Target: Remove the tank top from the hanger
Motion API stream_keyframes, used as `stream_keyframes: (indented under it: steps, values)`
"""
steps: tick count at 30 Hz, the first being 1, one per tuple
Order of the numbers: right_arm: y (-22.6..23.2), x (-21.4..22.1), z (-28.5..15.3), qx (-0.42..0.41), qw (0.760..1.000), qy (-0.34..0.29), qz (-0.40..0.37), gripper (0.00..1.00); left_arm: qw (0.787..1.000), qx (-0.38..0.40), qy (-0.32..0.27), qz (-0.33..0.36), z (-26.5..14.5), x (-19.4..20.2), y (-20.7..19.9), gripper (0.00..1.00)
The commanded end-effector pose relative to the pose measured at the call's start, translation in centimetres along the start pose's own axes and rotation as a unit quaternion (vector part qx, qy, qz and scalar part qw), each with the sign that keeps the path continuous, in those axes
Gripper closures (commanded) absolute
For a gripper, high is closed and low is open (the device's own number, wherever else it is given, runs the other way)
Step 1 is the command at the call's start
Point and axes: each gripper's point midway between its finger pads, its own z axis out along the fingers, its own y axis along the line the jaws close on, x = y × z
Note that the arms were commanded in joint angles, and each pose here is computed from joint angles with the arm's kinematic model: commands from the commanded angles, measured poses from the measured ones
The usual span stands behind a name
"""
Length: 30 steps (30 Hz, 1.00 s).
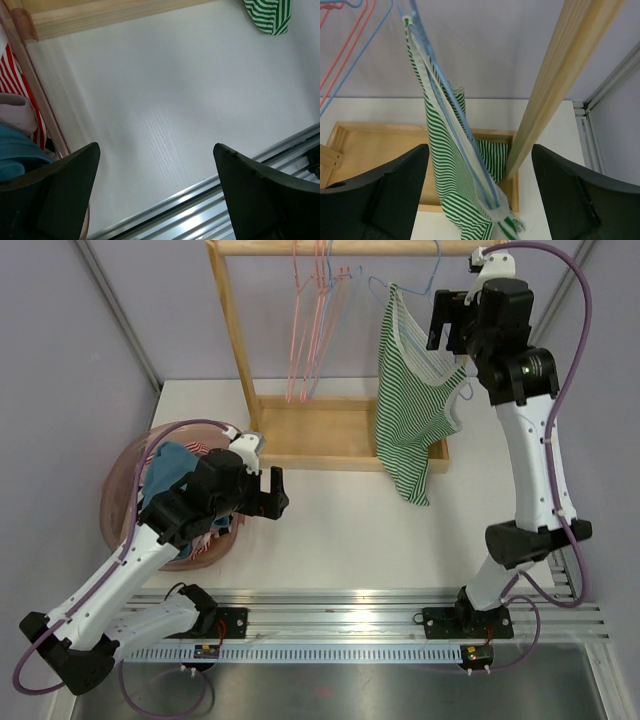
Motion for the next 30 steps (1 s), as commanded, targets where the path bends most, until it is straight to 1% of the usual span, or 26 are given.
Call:
stream_keyframes:
  steps: [1,2,3,4,5,6,8,11,12,14,16,19,23,26,30]
  values:
    - [1.1,0.1,1.6,-0.067,0.997,0.022,-0.011,0.1,0.999,0.032,-0.028,0.008,-0.1,-1.0,-1.3,0.01]
    - [1.7,-0.5,1.5,-0.088,0.996,0.017,-0.01,0.17,0.999,0.03,-0.028,0.011,-0.1,-0.9,-1.2,0.01]
    - [2.0,0.3,2.7,-0.094,0.995,0.028,-0.011,0.21,0.999,0.029,-0.029,0.012,-0.2,-0.9,-1.1,0.01]
    - [1.8,0.3,3.0,-0.092,0.995,0.029,-0.01,0.26,0.999,0.028,-0.028,0.015,-0.2,-0.8,-1.0,0.01]
    - [2.7,0.5,3.0,-0.115,0.993,0.034,-0.01,0.34,0.999,0.027,-0.027,0.017,-0.2,-0.7,-1.0,0.01]
    - [2.7,0.4,3.4,-0.117,0.993,0.033,-0.009,0.37,0.999,0.026,-0.027,0.018,-0.2,-0.7,-0.9,0.01]
    - [3.2,0.4,3.4,-0.13,0.991,0.031,-0.006,0.48,0.999,0.023,-0.02,0.021,0.0,-0.4,-0.8,0.01]
    - [4.1,0.5,3.4,-0.153,0.988,0.032,0.003,0.58,0.999,0.018,-0.016,0.024,0.1,-0.3,-0.6,0.01]
    - [4.2,0.5,3.3,-0.156,0.987,0.031,0.006,0.68,0.999,0.018,-0.016,0.024,0.1,-0.3,-0.6,0.01]
    - [4.6,0.6,3.4,-0.166,0.986,0.032,0.006,0.79,0.999,0.018,-0.015,0.025,0.1,-0.2,-0.6,0.01]
    - [4.9,0.7,3.4,-0.171,0.984,0.036,0.021,0.85,0.999,0.019,-0.015,0.025,0.1,-0.2,-0.6,0.01]
    - [5.6,0.2,3.1,-0.19,0.981,0.032,0.032,1.0,0.999,0.02,-0.013,0.024,0.2,-0.1,-0.6,0.01]
    - [6.4,-1.4,2.0,-0.211,0.976,0.011,0.05,1.0,0.999,0.021,-0.014,0.024,0.1,-0.1,-0.6,0.01]
    - [6.2,-3.4,0.6,-0.214,0.975,-0.018,0.066,1.0,0.999,0.02,-0.016,0.024,0.1,-0.1,-0.6,0.01]
    - [6.2,-5.1,-1.0,-0.218,0.973,-0.042,0.071,1.0,0.999,0.02,-0.018,0.023,0.0,-0.2,-0.6,0.01]
